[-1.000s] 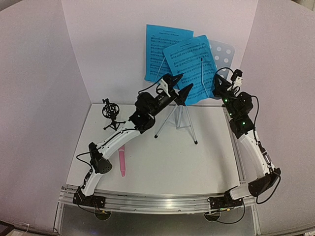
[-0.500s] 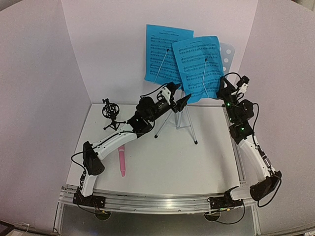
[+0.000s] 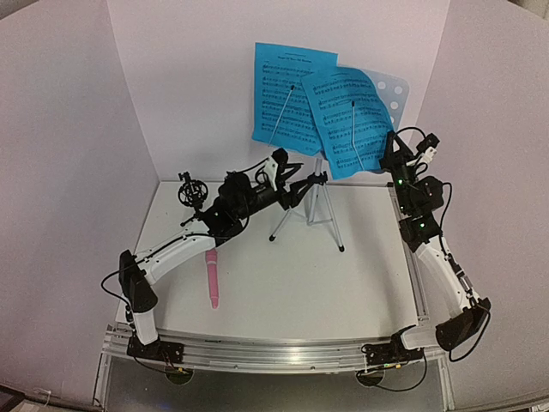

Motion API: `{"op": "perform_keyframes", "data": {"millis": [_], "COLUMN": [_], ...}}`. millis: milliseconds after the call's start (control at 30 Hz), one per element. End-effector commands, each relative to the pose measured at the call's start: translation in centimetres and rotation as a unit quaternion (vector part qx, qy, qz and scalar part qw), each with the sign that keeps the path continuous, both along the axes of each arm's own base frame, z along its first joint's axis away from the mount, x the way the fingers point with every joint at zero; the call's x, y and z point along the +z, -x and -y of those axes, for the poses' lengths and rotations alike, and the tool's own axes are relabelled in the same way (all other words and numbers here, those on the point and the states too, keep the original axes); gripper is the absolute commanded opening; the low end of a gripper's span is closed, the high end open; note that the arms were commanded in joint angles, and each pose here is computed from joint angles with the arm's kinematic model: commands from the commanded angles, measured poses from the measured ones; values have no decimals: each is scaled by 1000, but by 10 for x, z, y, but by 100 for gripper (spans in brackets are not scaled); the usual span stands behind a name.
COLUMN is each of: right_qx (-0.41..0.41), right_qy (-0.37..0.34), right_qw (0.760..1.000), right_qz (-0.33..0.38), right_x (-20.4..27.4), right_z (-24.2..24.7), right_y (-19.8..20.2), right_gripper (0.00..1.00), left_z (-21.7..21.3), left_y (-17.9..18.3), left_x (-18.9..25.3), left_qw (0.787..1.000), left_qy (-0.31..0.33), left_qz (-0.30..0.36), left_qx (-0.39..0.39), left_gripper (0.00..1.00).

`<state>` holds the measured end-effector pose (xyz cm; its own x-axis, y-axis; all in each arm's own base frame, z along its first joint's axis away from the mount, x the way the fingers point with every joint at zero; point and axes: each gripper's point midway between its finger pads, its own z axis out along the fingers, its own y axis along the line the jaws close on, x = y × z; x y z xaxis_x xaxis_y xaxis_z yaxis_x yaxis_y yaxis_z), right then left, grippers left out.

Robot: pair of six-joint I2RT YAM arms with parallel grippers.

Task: Set up the instrument practice props

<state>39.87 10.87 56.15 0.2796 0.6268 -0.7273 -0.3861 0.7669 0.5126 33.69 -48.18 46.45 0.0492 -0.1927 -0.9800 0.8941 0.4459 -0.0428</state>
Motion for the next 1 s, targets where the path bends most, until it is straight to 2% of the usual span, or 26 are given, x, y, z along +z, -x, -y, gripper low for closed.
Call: {"op": "perform_keyframes", "data": {"millis": [0, 133, 367, 533, 700, 867, 967], "right_qx": [5, 4, 5, 5, 5, 4, 6], "right_qy": [-21, -16, -10, -5, 1, 6, 8], "right_qw": [999, 999, 999, 999, 999, 999, 999], "right_qz": [29, 30, 34, 35, 36, 39, 42], "right_x": [16, 17, 20, 20, 21, 22, 24], "right_z": [3, 2, 1, 0, 0, -1, -2], "right_y": [10, 9, 10, 12, 13, 13, 13], "right_gripper": [0, 0, 0, 0, 0, 0, 0], "left_z": [20, 31, 55, 62, 65, 68, 70], "left_y": [9, -2, -12, -17, -33, -39, -38], "left_x": [-14, -11, -7, -1, 5, 2, -1], "left_qw": [996, 995, 987, 983, 983, 983, 983], "left_qy": [35, 65, 113, 133, 153, 155, 150], "left_qz": [-35, -20, -23, -3, 3, -4, -12], "left_qx": [-71, -72, -115, -124, -99, -95, -101], "left_gripper": [68, 75, 78, 79, 73, 56, 49]}}
